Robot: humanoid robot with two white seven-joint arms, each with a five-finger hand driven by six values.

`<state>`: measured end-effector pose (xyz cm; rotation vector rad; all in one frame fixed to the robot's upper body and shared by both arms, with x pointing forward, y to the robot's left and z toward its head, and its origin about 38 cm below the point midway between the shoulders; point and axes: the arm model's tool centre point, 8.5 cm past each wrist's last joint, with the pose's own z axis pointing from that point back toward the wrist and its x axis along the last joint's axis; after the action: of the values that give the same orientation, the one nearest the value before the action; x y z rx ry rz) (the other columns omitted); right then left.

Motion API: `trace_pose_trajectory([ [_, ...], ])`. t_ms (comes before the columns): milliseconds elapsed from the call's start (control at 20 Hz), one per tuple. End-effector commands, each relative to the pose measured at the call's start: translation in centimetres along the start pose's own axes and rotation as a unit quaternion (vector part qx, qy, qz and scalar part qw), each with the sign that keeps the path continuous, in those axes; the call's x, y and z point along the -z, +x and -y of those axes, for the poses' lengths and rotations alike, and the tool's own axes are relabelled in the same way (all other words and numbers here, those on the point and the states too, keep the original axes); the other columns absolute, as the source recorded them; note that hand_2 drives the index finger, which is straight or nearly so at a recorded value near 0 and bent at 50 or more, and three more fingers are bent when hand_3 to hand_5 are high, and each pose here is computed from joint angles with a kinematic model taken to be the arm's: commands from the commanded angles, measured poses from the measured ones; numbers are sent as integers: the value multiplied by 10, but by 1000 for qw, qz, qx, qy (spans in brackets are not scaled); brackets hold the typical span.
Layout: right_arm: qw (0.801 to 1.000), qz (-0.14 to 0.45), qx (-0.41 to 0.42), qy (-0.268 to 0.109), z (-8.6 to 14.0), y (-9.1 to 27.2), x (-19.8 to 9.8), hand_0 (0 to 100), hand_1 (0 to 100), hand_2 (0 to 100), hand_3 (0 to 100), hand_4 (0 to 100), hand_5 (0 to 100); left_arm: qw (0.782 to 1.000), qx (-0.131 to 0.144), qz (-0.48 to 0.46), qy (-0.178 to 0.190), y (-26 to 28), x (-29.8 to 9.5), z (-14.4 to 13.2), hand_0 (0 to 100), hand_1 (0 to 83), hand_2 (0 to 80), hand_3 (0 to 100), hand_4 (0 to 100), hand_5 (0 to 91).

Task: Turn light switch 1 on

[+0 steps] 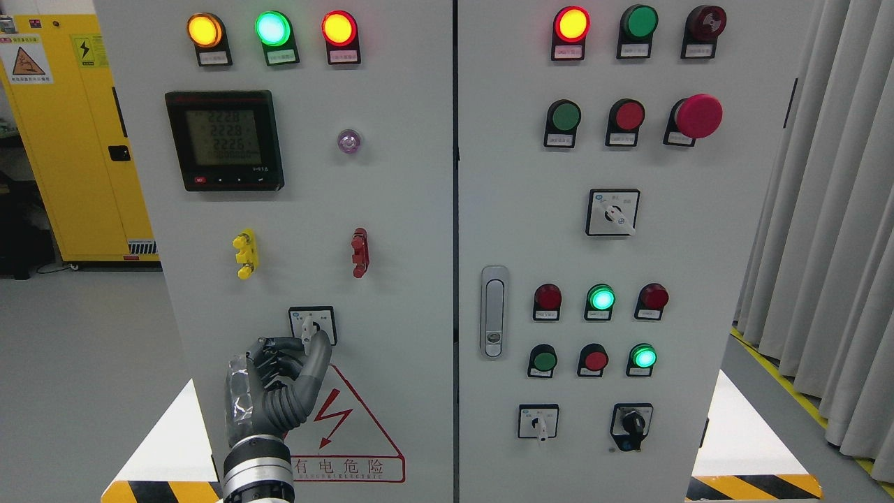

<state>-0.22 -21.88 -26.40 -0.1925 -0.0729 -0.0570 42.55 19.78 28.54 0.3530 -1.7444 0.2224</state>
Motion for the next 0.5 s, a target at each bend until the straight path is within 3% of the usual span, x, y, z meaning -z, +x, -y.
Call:
trace_pose_trajectory([
  [0,1000,0,0,0,0,0,0,0,500,40,0,0,0,1000,0,0,-1,1,2,2,237,665,595,878,803,842],
  [450,1000,0,0,0,0,0,0,0,500,40,0,0,0,1000,-1,-2,0,1,3,3,245,657,602,882,803,843],
])
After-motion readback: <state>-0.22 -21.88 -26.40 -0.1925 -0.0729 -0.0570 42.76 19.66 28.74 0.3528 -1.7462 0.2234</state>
